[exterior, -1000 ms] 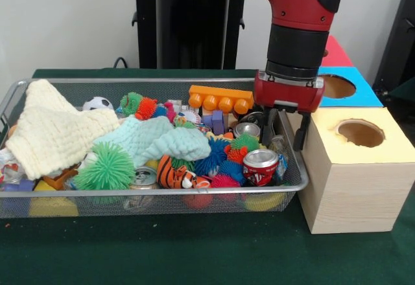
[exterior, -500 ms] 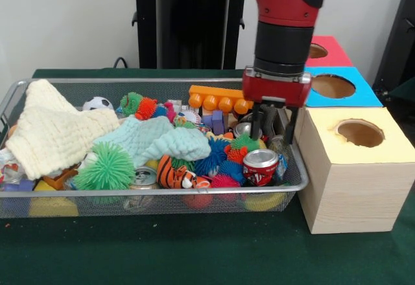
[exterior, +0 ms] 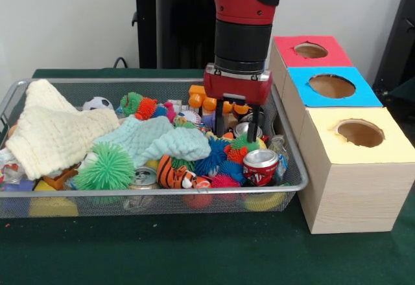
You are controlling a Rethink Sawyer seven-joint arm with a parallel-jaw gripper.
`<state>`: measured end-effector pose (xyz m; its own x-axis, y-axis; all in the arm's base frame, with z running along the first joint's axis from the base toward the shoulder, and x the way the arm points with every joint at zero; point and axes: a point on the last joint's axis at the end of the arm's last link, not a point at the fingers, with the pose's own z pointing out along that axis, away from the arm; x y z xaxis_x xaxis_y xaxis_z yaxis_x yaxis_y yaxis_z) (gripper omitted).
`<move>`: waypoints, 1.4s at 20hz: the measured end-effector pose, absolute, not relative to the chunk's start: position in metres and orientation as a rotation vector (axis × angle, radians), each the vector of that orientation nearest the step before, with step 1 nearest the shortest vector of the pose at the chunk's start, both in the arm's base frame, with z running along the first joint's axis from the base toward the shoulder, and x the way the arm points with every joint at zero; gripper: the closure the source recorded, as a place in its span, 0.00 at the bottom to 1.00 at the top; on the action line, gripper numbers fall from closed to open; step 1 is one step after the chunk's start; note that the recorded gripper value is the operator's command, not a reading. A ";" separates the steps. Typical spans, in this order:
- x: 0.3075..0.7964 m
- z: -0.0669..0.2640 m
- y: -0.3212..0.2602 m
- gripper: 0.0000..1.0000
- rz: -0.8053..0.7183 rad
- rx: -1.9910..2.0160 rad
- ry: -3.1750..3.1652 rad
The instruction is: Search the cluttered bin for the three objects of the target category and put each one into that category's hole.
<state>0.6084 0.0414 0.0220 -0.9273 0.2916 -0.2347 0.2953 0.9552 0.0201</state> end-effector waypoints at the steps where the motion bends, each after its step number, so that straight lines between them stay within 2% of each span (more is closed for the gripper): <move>1: 0.608 0.022 0.044 0.00 -0.022 0.430 2.872; 11: 0.602 0.020 0.088 0.00 -0.010 0.328 2.890; 28: 0.602 0.019 0.087 0.00 -0.011 0.330 2.891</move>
